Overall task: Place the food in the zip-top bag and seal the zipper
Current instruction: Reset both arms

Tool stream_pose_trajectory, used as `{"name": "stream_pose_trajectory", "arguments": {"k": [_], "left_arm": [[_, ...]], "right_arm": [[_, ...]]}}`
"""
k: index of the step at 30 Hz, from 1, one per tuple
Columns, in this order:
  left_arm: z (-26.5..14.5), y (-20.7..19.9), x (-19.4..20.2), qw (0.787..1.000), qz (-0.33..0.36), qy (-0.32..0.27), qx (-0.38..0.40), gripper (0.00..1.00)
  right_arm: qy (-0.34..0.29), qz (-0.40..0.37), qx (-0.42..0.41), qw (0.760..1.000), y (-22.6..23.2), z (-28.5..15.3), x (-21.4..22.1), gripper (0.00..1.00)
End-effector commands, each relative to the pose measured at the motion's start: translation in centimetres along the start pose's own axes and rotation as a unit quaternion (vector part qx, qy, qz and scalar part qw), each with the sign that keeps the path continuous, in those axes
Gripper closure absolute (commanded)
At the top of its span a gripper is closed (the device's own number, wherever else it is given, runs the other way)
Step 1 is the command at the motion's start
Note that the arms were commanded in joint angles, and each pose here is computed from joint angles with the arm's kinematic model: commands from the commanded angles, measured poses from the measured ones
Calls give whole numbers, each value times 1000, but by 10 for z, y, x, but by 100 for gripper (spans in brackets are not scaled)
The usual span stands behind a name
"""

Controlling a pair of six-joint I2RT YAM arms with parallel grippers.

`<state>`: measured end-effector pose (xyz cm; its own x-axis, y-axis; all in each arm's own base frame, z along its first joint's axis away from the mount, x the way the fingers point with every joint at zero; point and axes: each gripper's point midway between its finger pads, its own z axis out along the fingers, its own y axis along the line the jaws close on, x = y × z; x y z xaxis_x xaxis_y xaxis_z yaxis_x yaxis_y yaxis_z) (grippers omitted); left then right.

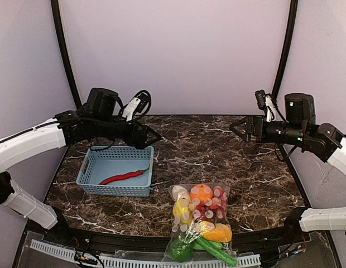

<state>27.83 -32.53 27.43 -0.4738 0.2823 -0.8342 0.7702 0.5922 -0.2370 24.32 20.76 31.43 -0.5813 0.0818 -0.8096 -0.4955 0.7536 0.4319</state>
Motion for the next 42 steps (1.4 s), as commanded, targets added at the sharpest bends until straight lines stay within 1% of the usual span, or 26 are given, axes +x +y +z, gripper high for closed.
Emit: {"name": "stream_pose_trajectory", "arguments": {"k": [1,4,5,6,10,13,16,17,21,25,27,30,32,33,38,40,42], "left_arm": [[-18,32,8,997,-62,-20,-49,14],[-23,55,27,992,-99,-24,-80,13],[-30,65,27,989,-108,-32,-94,13],[-31,73,37,987,-120,-27,-106,12],[-47,106,57,975,-162,-34,-147,12],[-68,132,69,963,-193,-46,-180,11],[-88,149,76,954,-216,-56,-200,10],[-99,157,77,949,-224,-65,-211,10],[-128,175,88,936,-245,-71,-244,9],[-150,178,93,930,-228,-77,-278,8],[-162,178,93,925,-217,-88,-301,5],[-180,179,97,912,-205,-111,-338,2],[-188,179,100,907,-192,-125,-354,1],[-193,182,101,901,-184,-131,-370,1],[-208,186,120,880,-170,-154,-415,1],[-207,184,119,882,-169,-159,-409,1],[-207,187,121,879,-172,-159,-415,1]], "right_arm": [[4,1,25,1000,-12,8,3,1],[14,6,42,999,-24,14,9,1],[17,8,49,999,-29,16,12,1],[20,12,54,998,-34,17,13,1],[31,36,82,995,-67,19,22,1],[32,55,106,992,-95,16,27,1],[23,68,132,989,-122,6,29,1],[16,72,141,987,-130,0,28,1],[-14,86,174,981,-159,-23,23,1],[-53,73,224,970,-181,-49,16,1],[-75,55,241,966,-184,-59,12,1],[-120,23,230,966,-173,-68,3,1],[-147,5,213,966,-164,-73,0,1],[-157,-2,207,966,-160,-74,-1,1],[-174,-9,216,961,-165,-77,10,1],[-178,-10,219,959,-167,-76,13,1],[-183,-12,220,958,-168,-76,15,1]]}}
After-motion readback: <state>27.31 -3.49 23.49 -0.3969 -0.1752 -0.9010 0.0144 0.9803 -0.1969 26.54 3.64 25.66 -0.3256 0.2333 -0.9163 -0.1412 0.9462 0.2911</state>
